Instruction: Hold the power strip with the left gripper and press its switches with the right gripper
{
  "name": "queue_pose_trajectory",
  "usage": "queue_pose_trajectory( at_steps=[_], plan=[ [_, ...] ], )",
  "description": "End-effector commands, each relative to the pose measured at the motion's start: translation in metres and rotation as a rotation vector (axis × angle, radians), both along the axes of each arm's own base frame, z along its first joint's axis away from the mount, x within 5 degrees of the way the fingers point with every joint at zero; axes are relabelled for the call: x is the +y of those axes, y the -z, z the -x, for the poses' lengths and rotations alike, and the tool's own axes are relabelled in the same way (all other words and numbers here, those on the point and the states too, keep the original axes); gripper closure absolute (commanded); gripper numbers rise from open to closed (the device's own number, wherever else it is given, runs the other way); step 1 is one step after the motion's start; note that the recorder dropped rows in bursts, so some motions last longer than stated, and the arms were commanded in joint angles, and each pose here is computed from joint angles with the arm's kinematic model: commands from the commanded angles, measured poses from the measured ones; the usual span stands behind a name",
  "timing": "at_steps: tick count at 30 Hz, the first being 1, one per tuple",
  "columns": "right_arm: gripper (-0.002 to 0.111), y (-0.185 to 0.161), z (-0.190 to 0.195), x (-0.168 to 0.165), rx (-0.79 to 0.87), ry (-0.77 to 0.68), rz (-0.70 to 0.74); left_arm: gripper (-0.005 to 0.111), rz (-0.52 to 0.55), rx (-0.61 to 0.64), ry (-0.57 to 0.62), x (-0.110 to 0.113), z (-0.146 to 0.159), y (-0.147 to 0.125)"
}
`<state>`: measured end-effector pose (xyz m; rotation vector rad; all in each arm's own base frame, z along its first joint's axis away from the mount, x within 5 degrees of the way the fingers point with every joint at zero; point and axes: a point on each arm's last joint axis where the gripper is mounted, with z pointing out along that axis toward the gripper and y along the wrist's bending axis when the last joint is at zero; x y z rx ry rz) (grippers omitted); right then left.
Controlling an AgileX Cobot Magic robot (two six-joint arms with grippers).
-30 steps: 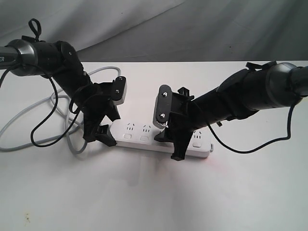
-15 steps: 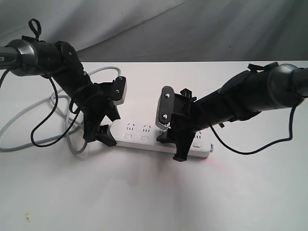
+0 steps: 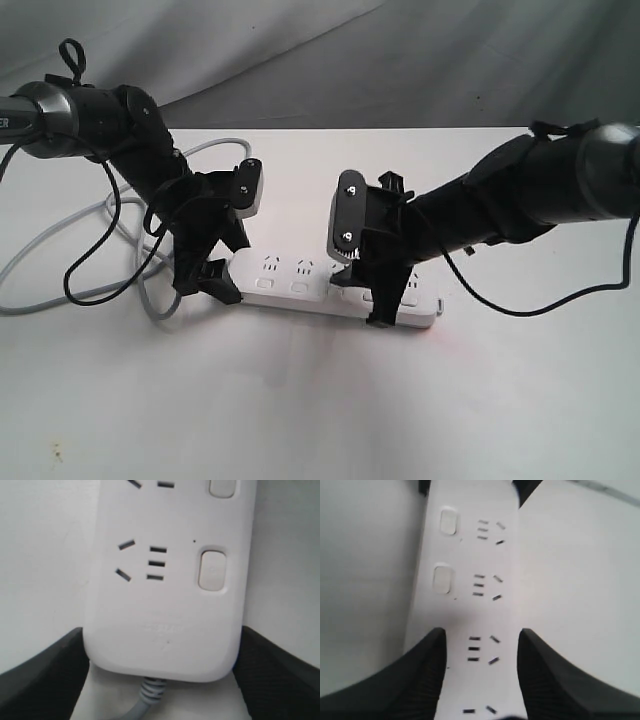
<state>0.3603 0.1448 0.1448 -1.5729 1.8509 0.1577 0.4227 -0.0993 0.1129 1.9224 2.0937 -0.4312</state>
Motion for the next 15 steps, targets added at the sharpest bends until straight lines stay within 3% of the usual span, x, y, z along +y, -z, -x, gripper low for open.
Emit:
queue_pose_trajectory(
  at_steps=[1,15],
  plan=[
    [0.065,-0.031,0.004,-0.005,-0.074,0.010,-0.021,0.055,0.008,0.009,-0.006,-0.001,0.000,-0.002],
    [0.065,-0.011,0.019,-0.029,0.001,0.076,0.015,0.055,0.008,0.008,-0.004,-0.001,0.000,-0.002]
  ],
)
